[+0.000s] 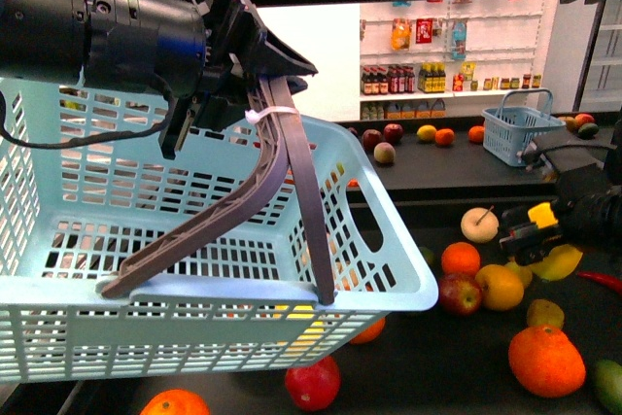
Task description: Pick lemon from shelf
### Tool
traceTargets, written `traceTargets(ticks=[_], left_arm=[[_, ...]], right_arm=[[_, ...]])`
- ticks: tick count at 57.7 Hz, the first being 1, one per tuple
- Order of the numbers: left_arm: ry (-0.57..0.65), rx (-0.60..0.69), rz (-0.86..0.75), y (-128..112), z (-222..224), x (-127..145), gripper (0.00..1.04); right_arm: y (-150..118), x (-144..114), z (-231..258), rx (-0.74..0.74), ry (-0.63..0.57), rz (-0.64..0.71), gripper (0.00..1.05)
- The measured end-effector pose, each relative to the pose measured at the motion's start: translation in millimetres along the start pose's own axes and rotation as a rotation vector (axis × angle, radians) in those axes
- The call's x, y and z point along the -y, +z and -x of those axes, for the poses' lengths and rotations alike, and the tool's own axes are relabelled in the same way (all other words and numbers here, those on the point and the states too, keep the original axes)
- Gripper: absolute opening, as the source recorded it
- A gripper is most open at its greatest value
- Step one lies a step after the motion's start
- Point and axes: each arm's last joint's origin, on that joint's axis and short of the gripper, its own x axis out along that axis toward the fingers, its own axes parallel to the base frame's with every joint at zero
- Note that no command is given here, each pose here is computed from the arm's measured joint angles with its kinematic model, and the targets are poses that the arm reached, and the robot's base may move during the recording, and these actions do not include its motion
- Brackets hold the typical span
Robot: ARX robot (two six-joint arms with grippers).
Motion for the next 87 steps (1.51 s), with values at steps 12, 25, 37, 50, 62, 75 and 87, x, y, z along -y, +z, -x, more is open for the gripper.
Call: traceTargets(ticks=[12, 25, 37, 50, 62, 75, 87], left_arm=[[0.001, 0.001, 0.0, 0, 0, 0, 0.12], [0.001, 0.001, 0.0, 0, 0, 0, 0.12], [0.0, 0.001, 0.0, 0, 0, 0, 0.12], [0.001, 0.001, 0.001, 0, 0, 0, 0.11], [0.0, 0.0, 0.002, 0, 0, 0, 0.11], [0.002, 0.001, 0.002, 0, 0, 0, 0.11], [0.003, 0.002, 0.003, 0, 0, -1, 0.11]], right_arm=[[56, -49, 38, 0.099, 0.176, -0.118, 0.71], [64, -106, 48, 0.068, 0.331, -0.183, 0.71], [58, -140, 48, 0.038, 0.382, -0.17, 0.71], [42, -160, 39, -0.012, 0.4, -0.173, 0.71], [41, -163, 36, -0.004, 0.404, -0.195, 0.96], [48, -157, 34, 0.005, 0.385, -0.226, 0.97], [72, -97, 84, 0.149, 0.15, -0.133, 0.97]])
